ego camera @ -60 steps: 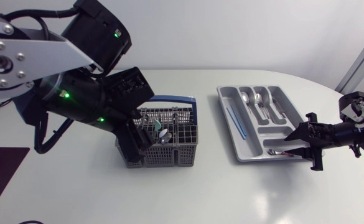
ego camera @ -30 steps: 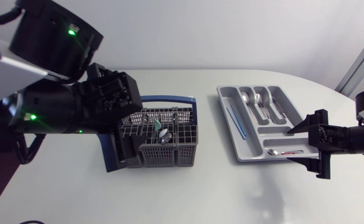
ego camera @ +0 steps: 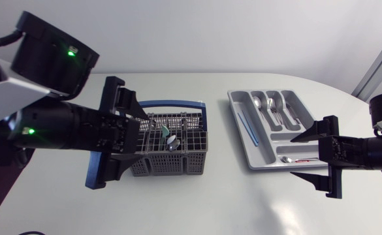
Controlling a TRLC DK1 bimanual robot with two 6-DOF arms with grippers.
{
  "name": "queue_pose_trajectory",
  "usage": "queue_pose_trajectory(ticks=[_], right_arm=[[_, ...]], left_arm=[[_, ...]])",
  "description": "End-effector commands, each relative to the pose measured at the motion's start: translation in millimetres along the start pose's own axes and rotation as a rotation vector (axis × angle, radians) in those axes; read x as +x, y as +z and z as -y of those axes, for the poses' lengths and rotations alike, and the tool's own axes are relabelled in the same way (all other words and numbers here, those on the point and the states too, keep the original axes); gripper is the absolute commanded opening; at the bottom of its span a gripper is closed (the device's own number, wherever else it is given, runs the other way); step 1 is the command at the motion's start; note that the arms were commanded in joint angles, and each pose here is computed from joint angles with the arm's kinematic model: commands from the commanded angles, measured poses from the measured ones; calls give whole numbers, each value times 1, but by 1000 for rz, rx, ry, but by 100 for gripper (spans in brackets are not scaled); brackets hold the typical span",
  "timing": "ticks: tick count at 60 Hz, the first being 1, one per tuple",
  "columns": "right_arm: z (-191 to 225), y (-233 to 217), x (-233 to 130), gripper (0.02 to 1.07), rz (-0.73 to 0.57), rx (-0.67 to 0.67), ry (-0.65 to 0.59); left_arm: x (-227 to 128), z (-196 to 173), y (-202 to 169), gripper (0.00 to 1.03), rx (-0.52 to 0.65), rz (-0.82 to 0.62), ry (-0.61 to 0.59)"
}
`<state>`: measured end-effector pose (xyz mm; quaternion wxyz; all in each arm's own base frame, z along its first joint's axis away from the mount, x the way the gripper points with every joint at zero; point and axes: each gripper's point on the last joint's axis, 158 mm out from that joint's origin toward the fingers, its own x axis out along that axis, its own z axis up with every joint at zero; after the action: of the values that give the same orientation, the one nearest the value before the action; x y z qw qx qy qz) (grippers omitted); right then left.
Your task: Unload the cutlery basket into the drawer organizer.
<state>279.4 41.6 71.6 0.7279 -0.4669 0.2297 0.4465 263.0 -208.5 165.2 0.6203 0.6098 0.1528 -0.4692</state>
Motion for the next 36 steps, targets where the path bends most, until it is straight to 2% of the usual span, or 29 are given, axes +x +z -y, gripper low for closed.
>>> queue_pose_trajectory(ticks=[1,16,26,34,36], right_arm=[[-14,8,3,102,16,31,33],[-35,40,9,102,72,38,83],[-38,55,9,102,96,41,83],[-41,56,11,102,98,50,90],[-41,56,12,102,99,52,91]], left_arm=[[8,-3,-2,90,85,-12,-40],[30,-20,-4,90,186,-36,-87],[40,-27,-4,83,241,-39,-102],[52,-26,-5,82,273,-46,-133],[55,-27,-6,78,276,-51,-136]])
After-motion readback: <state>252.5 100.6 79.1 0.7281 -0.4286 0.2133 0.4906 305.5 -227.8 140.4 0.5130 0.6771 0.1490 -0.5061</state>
